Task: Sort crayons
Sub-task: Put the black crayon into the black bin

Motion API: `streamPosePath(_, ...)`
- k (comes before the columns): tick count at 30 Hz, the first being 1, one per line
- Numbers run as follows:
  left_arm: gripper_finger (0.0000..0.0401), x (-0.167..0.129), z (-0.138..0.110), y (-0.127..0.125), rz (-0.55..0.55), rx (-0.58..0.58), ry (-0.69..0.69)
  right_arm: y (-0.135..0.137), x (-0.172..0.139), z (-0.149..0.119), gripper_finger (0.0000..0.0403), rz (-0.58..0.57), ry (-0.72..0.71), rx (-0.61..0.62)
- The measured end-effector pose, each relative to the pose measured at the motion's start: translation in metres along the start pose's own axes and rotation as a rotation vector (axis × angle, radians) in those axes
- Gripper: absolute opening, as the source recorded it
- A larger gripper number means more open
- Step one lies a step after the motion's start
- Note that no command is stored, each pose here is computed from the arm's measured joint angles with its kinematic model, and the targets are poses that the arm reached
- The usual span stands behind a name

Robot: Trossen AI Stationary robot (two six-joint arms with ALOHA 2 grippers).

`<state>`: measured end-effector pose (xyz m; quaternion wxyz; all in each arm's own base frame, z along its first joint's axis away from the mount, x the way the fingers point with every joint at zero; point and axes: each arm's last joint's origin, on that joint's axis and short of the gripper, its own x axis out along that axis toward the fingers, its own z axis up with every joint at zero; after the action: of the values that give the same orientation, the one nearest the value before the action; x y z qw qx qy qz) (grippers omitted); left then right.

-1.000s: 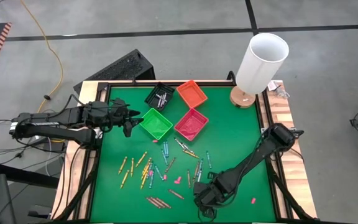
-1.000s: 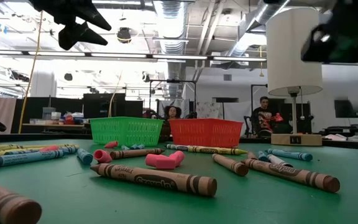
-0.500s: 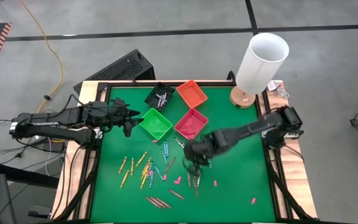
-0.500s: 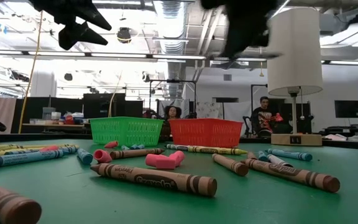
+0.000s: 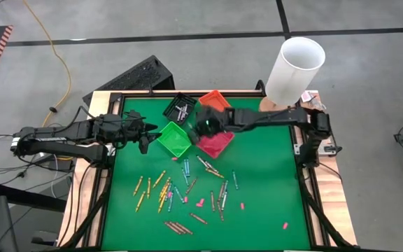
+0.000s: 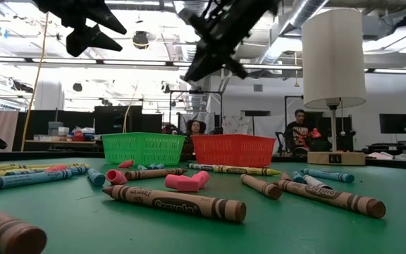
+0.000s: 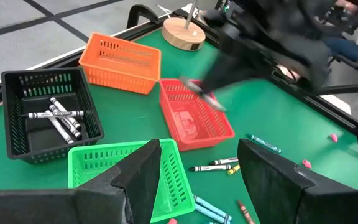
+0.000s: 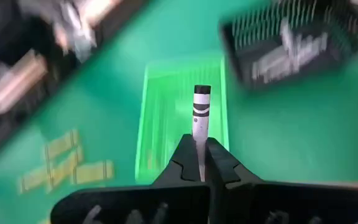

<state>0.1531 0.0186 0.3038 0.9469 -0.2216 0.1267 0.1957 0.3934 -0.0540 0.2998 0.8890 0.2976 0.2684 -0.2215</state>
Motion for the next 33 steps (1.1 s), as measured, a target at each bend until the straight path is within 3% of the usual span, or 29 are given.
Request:
streamPosePath(11,0.0204,0.000,0.000,0.000,0.015,-0.007,-0.007,-0.041,0.062,0.036,0.0000,0.023,-0.224,0.103)
streamPosePath(19,0.0204,0.000,0.000,0.001,0.040,-0.008,-0.020,-0.051,0.104,0.057,0.0000,-0.008,-0.245,0.113)
streamPosePath(26,0.0204,0.000,0.000,0.001,0.040,-0.007,-0.020,-0.060,0.131,0.057,0.0000,-0.060,-0.188,0.128)
streamPosePath(33,0.0204,0.000,0.000,0.001,0.040,-0.007,-0.020,-0.064,0.133,0.053,0.0018,-0.136,-0.166,0.115)
